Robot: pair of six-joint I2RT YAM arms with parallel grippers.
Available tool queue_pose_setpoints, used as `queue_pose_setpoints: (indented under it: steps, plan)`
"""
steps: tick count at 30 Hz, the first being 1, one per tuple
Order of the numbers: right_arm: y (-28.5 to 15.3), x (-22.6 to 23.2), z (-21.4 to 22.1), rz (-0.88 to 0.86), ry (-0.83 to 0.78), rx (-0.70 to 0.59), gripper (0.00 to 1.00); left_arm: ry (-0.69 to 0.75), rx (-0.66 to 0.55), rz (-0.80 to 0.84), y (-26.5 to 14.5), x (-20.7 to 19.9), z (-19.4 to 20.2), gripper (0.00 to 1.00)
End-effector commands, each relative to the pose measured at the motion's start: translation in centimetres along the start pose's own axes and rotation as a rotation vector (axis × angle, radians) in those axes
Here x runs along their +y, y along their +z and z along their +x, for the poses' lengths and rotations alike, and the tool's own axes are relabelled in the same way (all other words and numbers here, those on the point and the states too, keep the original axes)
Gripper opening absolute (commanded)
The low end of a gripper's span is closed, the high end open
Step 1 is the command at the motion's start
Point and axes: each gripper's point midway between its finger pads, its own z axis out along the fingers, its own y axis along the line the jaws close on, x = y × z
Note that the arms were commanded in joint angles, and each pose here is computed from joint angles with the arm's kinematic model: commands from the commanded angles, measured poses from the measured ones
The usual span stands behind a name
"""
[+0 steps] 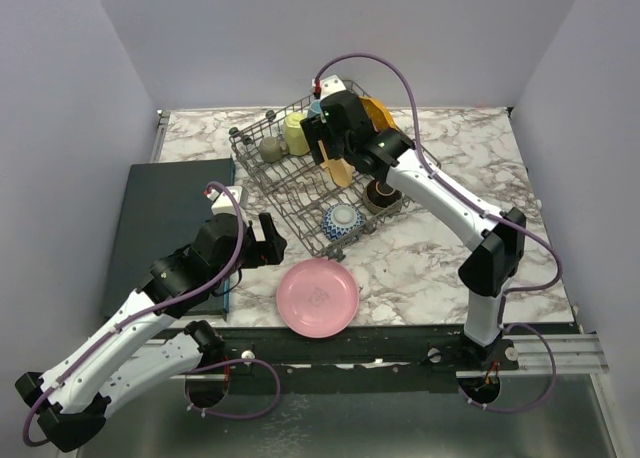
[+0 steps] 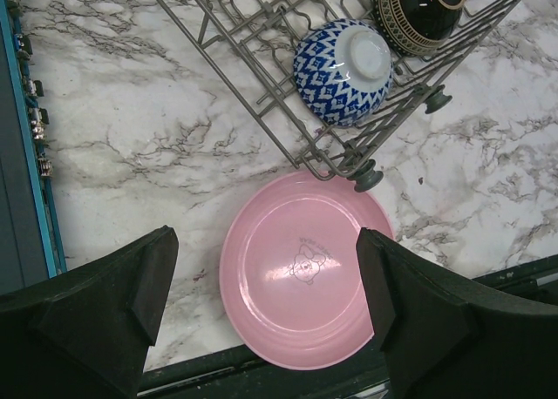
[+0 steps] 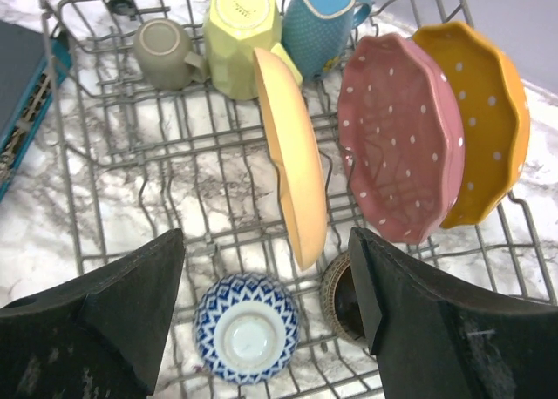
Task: Load the mixed dishes into the dish rack
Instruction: Insert the plate into the dish rack, then pick up the plate from the corner of the board.
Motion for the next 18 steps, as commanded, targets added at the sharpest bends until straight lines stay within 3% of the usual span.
queue_pose_setpoints:
  steps: [1, 18]
  plan:
    - [-2.6, 0.9, -0.1, -0.085, 0.054, -0.014, 0.82, 0.004, 0.007, -0.005, 0.3, 0.1, 0.3, 0.91]
    - [-12.8, -0.4, 5.3, -0.24, 0.204, -0.004, 0.85, 0.004, 0.07, -0.008, 1.2, -0.2, 1.5, 0.91]
